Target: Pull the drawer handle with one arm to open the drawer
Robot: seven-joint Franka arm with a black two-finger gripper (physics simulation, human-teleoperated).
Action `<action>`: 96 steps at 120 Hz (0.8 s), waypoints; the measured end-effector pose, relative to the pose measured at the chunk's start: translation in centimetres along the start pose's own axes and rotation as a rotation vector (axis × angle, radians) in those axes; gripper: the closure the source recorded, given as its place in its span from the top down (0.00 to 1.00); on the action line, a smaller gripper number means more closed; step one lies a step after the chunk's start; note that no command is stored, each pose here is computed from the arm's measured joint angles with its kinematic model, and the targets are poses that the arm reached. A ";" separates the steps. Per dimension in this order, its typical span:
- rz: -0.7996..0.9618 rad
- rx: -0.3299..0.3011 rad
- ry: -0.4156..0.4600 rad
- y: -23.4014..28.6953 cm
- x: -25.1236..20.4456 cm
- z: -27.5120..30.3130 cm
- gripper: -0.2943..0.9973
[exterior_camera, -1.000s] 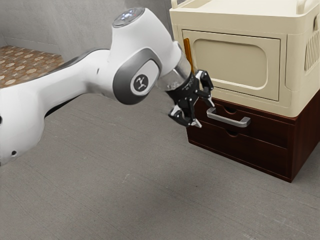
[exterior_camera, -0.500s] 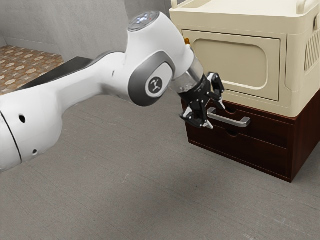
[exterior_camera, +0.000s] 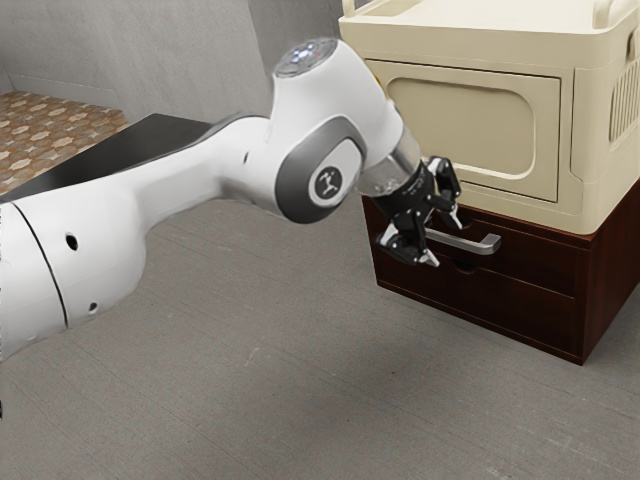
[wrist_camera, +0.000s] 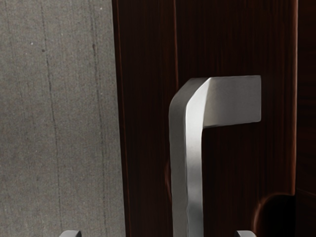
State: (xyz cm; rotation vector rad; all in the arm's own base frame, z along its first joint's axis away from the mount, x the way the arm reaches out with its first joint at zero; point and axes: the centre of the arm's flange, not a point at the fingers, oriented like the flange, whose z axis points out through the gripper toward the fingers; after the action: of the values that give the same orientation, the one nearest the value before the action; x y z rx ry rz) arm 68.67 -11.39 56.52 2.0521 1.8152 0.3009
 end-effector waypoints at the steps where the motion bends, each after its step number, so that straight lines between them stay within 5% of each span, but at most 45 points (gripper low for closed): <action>1: 0.000 0.000 0.000 0.0 0.0 0.0 0.53; 28: -0.002 0.005 -0.001 0.0 0.1 0.9 0.52; 96: -0.011 -0.006 -0.005 0.1 0.1 0.2 0.19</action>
State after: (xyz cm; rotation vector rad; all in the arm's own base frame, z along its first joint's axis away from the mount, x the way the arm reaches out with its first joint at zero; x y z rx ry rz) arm 68.88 -11.34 56.35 2.0370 1.8194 0.2973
